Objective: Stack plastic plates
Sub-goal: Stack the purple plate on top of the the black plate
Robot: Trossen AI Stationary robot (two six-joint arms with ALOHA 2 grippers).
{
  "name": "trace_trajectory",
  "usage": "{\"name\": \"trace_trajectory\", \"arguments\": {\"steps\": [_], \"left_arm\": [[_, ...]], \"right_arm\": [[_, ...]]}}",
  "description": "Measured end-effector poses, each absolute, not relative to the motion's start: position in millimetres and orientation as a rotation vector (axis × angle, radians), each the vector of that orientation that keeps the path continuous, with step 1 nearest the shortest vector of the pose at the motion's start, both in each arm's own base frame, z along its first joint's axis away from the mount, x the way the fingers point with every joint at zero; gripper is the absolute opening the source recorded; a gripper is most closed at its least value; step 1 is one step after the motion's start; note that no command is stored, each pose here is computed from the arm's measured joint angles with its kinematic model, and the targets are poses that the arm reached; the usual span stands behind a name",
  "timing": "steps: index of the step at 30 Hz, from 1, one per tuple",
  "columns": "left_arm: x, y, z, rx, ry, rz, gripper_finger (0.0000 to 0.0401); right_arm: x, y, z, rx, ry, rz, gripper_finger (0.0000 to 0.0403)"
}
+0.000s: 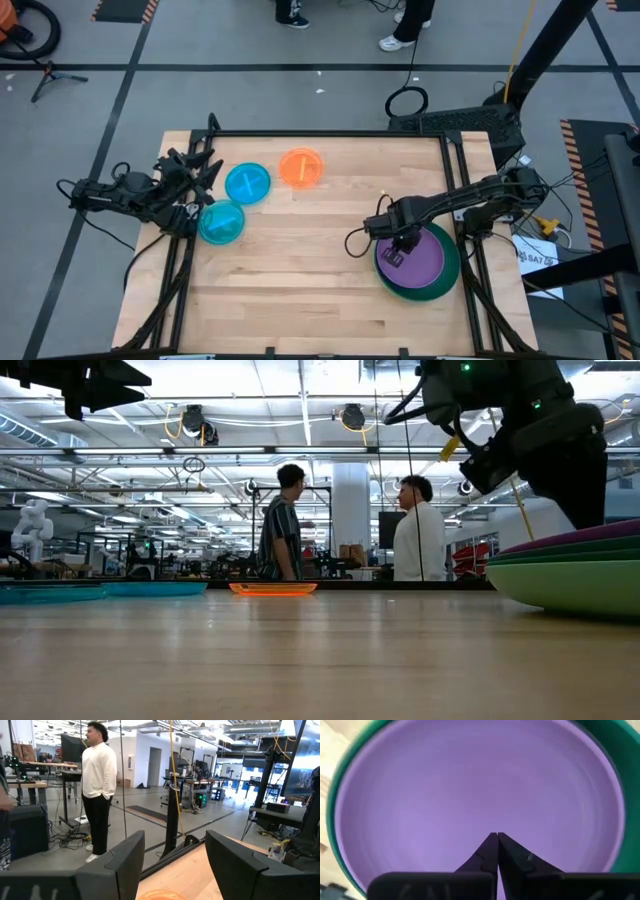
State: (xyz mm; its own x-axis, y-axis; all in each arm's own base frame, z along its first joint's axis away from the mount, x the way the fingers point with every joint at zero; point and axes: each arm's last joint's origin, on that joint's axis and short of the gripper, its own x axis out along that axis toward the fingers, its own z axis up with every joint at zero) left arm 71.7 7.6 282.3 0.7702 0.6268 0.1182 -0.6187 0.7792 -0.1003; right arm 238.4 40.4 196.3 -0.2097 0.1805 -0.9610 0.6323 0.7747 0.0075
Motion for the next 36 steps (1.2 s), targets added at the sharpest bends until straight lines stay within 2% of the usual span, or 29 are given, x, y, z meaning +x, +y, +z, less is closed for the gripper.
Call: {"name": "trace_trajectory", "arguments": {"steps": [4,8,12,17,26,36], "left_arm": [[72,8,282,-0.057,-0.148,0.676,0.0214],[72,8,282,-0.057,-0.148,0.676,0.0214],[72,8,282,-0.057,-0.148,0.676,0.0214],[72,8,282,-0.061,-0.15,0.675,0.0214],[72,8,282,-0.06,-0.149,0.675,0.0214],[72,8,282,-0.061,-0.15,0.675,0.0214]], "right_arm": [[231,41,202,0.661,1.863,-0.463,0.0001],[222,42,204,0.52,1.918,-0.541,0.0],[223,39,198,0.433,1.844,-0.619,0.0],[224,37,178,0.446,1.779,-0.56,0.0],[212,34,157,0.405,1.76,-0.605,0.0],[213,29,154,0.302,1.665,-0.719,0.0]]}}
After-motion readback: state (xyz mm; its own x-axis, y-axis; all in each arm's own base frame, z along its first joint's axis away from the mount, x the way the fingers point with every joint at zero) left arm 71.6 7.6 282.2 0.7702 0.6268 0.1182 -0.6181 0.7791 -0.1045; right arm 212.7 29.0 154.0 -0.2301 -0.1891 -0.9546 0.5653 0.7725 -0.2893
